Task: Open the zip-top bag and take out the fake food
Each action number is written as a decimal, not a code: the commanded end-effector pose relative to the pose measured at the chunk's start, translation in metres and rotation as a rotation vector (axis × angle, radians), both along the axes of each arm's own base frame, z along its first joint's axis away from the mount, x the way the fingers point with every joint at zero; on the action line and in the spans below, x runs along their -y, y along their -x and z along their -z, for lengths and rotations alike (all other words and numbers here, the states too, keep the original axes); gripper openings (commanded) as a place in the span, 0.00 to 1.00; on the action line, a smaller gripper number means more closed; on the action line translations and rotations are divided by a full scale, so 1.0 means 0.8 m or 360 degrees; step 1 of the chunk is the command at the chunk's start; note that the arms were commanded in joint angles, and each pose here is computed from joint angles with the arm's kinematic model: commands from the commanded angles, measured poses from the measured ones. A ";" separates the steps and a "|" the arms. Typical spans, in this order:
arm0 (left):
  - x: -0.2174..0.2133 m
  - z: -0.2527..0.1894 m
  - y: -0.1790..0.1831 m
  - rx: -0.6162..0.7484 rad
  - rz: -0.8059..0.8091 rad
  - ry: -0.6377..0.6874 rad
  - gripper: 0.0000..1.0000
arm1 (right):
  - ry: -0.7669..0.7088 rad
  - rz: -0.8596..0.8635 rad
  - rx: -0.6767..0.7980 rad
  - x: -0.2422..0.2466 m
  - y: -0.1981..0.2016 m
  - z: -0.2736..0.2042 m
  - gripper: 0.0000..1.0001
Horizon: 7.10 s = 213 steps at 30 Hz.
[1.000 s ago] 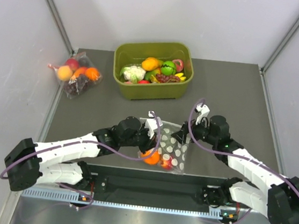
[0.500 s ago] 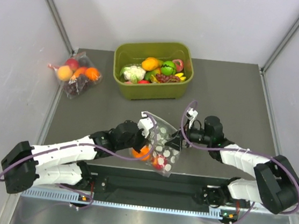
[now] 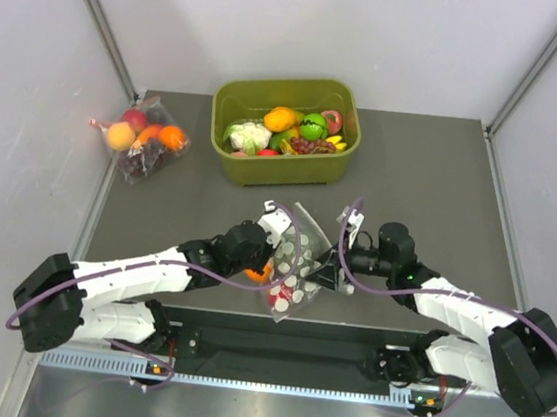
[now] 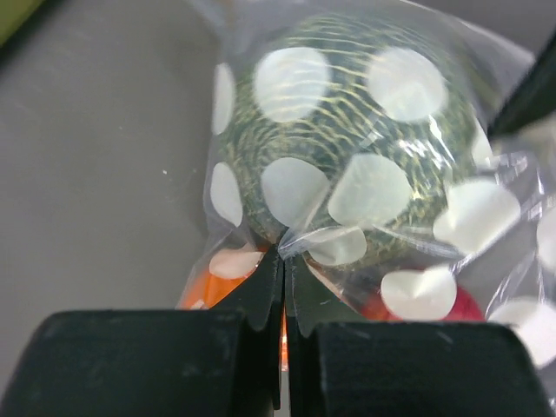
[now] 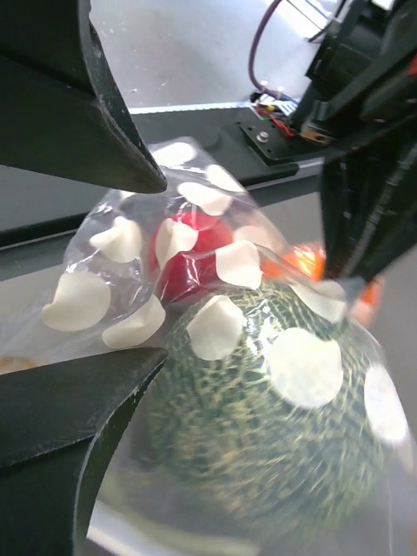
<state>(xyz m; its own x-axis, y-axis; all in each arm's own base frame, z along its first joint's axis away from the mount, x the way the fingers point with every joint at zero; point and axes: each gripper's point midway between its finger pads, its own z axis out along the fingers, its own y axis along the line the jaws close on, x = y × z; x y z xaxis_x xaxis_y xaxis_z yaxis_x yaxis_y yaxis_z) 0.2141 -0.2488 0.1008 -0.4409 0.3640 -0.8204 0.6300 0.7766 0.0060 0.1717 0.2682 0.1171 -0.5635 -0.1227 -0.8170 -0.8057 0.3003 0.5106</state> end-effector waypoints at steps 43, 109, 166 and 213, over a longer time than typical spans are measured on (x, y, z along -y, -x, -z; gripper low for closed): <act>0.054 -0.039 0.070 -0.0011 -0.0112 0.0003 0.72 | 0.0205 0.0937 0.0195 0.094 -0.064 -0.068 0.95; 0.046 -0.077 0.070 0.0313 0.0330 0.0235 0.62 | -0.0222 0.0419 -0.0180 -0.037 0.000 -0.035 0.00; 0.053 -0.209 0.074 0.0593 0.0621 0.0473 0.00 | -0.0109 0.0215 0.1002 0.016 0.024 -0.244 0.70; 0.048 -0.279 0.089 0.0526 0.0735 0.0592 0.00 | -0.0069 0.0145 0.1445 -0.039 0.037 -0.294 0.00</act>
